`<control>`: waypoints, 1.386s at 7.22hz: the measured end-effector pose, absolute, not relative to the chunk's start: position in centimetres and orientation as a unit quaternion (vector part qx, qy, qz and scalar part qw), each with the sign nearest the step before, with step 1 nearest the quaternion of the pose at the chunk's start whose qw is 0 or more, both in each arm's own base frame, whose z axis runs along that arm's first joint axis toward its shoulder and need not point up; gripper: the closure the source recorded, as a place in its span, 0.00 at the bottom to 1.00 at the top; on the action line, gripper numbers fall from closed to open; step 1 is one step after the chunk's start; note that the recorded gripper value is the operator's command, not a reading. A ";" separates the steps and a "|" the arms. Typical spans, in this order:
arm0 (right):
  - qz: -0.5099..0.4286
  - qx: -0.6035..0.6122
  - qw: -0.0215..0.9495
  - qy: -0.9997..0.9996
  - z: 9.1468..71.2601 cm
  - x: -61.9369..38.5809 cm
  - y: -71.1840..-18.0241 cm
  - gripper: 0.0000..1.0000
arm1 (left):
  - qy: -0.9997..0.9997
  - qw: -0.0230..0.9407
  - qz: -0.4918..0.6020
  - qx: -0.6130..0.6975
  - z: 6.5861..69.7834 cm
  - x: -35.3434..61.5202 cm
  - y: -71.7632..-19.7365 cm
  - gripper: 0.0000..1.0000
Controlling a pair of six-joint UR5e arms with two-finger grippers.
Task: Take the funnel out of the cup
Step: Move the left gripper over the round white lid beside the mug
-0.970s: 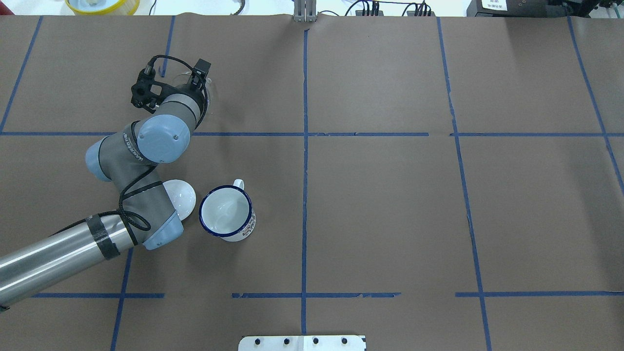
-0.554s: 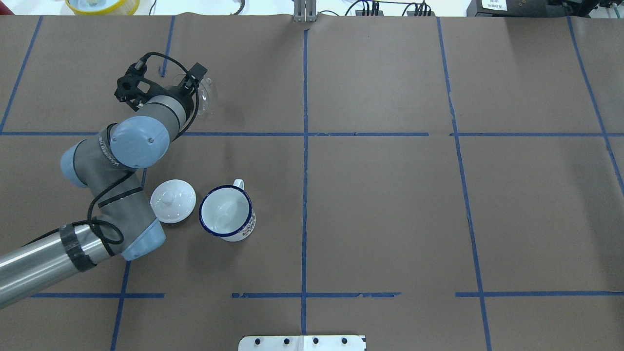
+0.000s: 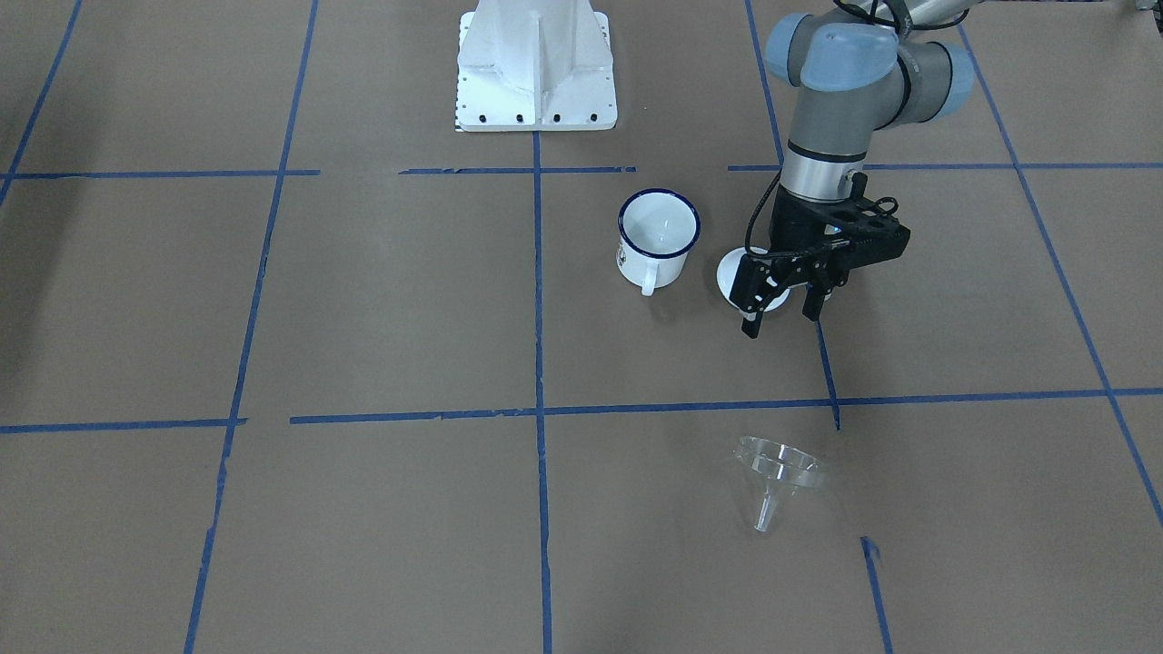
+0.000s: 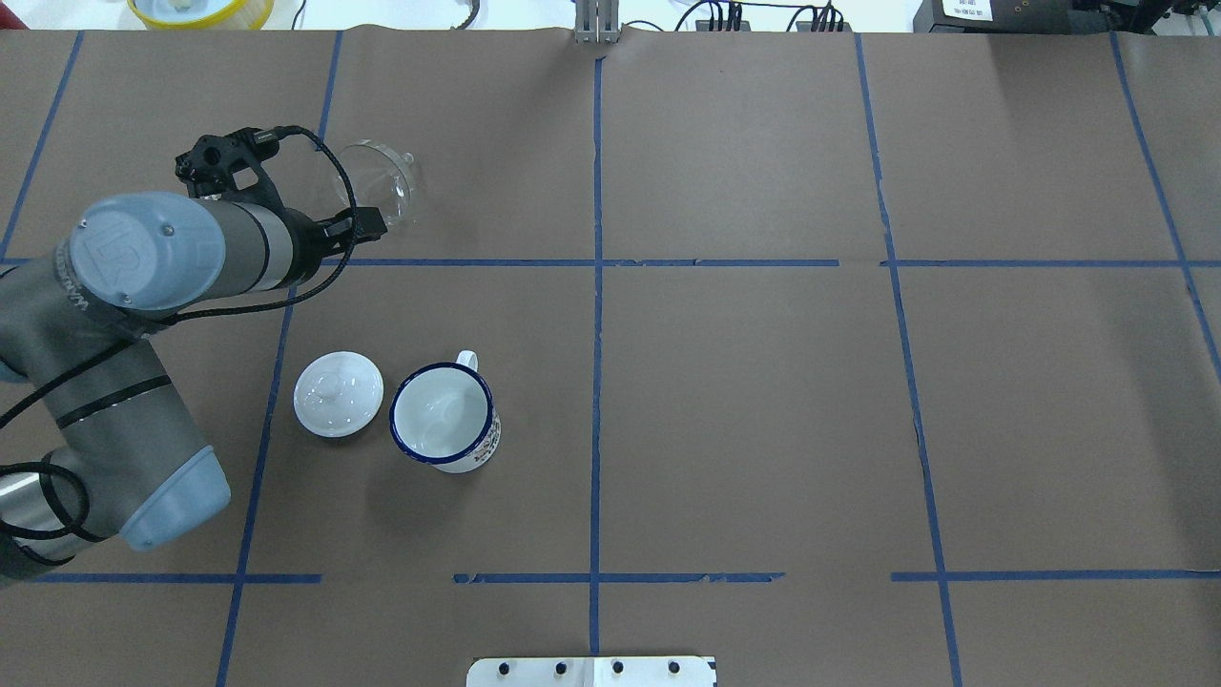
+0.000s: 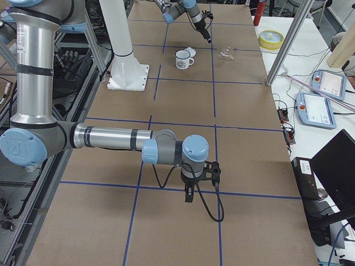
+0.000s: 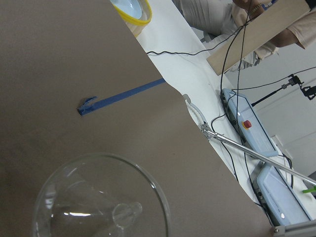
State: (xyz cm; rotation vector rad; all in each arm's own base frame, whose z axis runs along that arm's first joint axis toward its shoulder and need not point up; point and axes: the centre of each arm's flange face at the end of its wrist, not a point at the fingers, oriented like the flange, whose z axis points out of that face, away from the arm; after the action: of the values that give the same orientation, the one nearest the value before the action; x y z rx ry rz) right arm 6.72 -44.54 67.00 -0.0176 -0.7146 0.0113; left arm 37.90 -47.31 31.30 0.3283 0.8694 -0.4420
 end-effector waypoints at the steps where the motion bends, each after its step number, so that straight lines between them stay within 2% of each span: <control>1: 0.006 -0.009 0.937 -0.350 67.0 6.7 -44.5 0.00 | 0.407 0.890 -0.147 0.143 31.0 37.2 -46.9 0.00; 4: 0.006 -0.009 0.937 -0.350 67.0 6.7 -44.5 0.00 | 0.394 0.912 -0.034 0.111 33.0 38.1 -46.2 0.00; 10: 0.006 -0.009 0.937 -0.350 67.0 6.7 -44.5 0.00 | 0.382 0.921 -0.005 0.075 37.6 40.2 -45.0 0.00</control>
State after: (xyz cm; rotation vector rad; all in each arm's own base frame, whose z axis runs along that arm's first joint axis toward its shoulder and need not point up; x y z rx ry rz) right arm 6.72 -44.54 67.00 -0.0176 -0.7147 0.0113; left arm 40.24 -45.04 37.56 0.1535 0.7847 -0.0100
